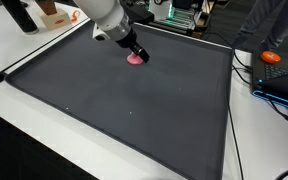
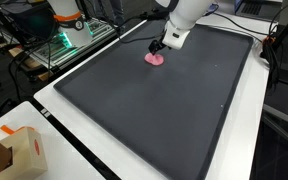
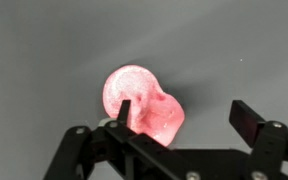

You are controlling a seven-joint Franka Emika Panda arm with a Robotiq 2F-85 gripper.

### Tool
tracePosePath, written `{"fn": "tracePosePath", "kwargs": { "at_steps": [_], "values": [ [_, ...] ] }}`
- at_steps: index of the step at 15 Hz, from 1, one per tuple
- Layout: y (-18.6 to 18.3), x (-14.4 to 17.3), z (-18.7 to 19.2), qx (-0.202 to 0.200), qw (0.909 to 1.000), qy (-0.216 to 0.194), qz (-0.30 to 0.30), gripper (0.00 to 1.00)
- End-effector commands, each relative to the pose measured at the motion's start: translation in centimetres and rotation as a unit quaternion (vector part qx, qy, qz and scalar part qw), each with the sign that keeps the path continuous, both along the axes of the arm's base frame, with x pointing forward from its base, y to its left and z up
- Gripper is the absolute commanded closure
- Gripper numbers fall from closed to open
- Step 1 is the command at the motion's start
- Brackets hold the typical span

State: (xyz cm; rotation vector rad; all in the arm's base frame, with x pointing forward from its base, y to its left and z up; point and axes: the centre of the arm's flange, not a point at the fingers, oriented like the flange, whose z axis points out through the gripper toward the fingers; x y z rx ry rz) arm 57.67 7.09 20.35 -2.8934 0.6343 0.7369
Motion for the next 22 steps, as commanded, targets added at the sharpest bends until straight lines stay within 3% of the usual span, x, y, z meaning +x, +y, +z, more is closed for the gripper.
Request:
{"fn": "tracePosePath", "kwargs": {
  "at_steps": [1, 4, 8, 11, 17, 22],
  "values": [
    [1.5, 2.5, -1.4, -0.022, 0.9950, 0.018, 0.096, 0.00],
    [2.5, 3.4, -2.0, -0.039, 0.9844, 0.022, 0.170, 0.00],
    [4.0, 3.9, -2.8, -0.041, 0.9619, 0.037, 0.268, 0.00],
    [5.2, 3.9, -3.1, -0.027, 0.9394, 0.059, 0.337, 0.00],
    [7.1, 3.5, -3.8, -0.028, 0.8848, 0.100, 0.454, 0.00],
    [9.1, 2.5, -4.5, -0.012, 0.8542, 0.121, 0.505, 0.00]
  ]
}}
